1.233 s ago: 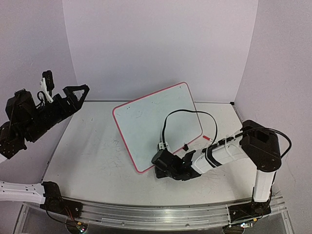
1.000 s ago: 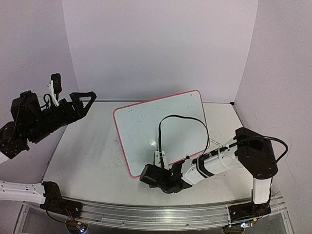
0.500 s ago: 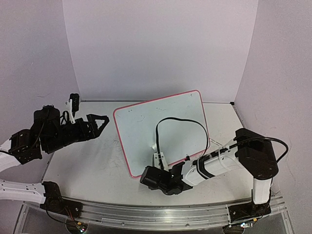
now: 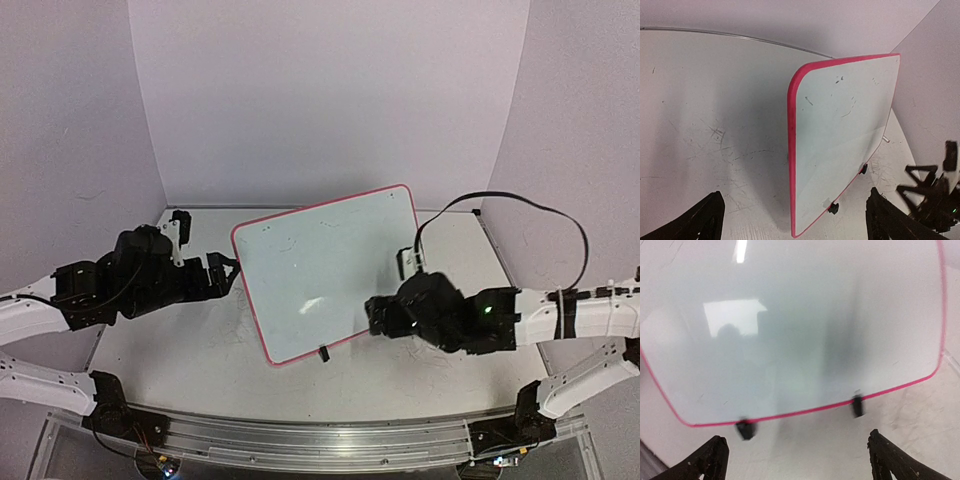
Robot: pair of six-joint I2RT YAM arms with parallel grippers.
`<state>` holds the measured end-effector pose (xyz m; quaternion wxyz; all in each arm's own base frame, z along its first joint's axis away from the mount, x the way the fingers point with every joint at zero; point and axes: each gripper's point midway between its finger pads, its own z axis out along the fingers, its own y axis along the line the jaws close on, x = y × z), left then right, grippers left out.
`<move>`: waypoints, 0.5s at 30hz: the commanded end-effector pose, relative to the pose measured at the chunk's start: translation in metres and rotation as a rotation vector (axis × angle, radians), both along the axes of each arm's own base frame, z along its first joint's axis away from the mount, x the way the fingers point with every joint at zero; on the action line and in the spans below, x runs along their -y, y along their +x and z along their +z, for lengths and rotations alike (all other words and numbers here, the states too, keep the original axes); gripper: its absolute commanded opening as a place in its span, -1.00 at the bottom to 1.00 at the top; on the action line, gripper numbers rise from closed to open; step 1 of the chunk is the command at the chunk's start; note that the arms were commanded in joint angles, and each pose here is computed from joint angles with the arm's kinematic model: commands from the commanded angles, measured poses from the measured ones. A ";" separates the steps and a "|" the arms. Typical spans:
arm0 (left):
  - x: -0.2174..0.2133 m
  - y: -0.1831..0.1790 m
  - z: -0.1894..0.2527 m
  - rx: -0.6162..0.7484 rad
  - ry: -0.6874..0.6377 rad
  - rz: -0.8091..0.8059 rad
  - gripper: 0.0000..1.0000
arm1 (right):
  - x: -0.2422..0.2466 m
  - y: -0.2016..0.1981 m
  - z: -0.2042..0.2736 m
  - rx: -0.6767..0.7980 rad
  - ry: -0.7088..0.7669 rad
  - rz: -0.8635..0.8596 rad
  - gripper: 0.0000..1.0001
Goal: Write a sentence on the whiteboard
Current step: Move the whiteboard to the center of the board.
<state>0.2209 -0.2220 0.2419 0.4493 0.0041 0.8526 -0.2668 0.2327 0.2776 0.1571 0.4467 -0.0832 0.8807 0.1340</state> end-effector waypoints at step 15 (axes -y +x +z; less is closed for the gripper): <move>0.000 0.005 -0.022 -0.046 -0.029 0.065 0.99 | 0.178 0.220 0.017 0.141 -0.140 0.022 0.85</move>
